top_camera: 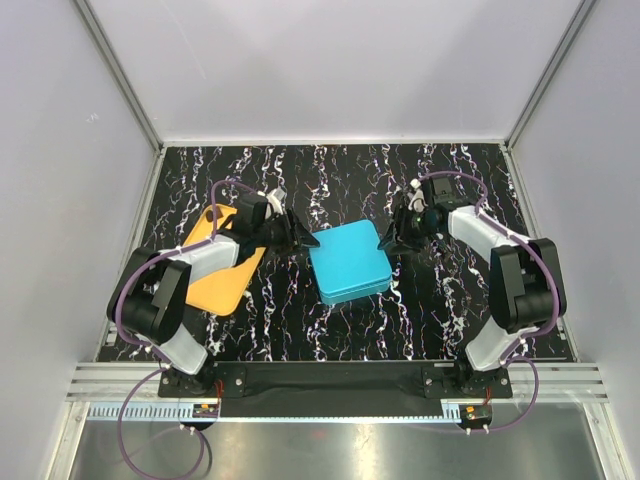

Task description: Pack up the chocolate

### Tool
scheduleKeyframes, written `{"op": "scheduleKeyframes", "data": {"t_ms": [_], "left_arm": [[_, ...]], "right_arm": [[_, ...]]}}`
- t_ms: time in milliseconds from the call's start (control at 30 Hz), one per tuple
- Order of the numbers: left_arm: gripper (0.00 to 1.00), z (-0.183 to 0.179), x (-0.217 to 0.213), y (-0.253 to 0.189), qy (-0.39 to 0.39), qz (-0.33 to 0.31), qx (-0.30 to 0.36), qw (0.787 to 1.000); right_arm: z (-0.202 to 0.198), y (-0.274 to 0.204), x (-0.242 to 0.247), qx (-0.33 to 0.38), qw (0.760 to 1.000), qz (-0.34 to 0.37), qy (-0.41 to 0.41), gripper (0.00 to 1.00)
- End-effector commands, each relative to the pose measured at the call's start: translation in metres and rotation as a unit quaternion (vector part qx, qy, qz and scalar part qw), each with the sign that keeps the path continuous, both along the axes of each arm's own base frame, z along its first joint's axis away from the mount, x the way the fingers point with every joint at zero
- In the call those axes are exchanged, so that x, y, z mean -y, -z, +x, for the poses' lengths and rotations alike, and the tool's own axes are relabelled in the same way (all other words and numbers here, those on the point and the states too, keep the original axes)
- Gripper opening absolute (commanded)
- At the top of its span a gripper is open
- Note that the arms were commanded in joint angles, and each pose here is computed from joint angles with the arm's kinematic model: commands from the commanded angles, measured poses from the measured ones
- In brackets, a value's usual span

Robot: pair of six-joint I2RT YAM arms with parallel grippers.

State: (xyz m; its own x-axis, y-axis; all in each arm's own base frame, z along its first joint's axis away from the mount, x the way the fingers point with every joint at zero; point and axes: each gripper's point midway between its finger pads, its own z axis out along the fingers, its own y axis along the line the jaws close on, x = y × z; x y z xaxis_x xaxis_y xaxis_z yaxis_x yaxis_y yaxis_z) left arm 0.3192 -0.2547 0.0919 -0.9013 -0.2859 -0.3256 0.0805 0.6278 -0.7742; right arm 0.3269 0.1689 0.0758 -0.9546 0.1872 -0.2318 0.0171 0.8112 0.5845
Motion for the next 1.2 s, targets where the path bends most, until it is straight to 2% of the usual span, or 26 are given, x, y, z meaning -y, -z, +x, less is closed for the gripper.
{"op": "scheduleKeyframes", "data": {"t_ms": [0, 467, 733, 1167], "left_arm": [[0.52, 0.010, 0.009, -0.017, 0.008, -0.009, 0.038, 0.999], [0.53, -0.002, 0.012, -0.011, 0.018, -0.004, 0.026, 1.000], [0.56, -0.005, 0.001, -0.027, 0.005, 0.029, 0.032, 0.999], [0.55, -0.015, 0.016, -0.015, 0.025, 0.018, 0.025, 0.999]], "right_arm": [[0.001, -0.011, 0.009, 0.032, 0.999, -0.016, 0.005, 0.50], [-0.027, 0.022, 0.015, 0.004, 1.000, -0.018, 0.025, 0.47], [-0.019, 0.011, 0.016, 0.021, 0.999, -0.024, 0.031, 0.49], [-0.011, -0.003, 0.015, 0.038, 0.999, -0.021, 0.024, 0.52]]}}
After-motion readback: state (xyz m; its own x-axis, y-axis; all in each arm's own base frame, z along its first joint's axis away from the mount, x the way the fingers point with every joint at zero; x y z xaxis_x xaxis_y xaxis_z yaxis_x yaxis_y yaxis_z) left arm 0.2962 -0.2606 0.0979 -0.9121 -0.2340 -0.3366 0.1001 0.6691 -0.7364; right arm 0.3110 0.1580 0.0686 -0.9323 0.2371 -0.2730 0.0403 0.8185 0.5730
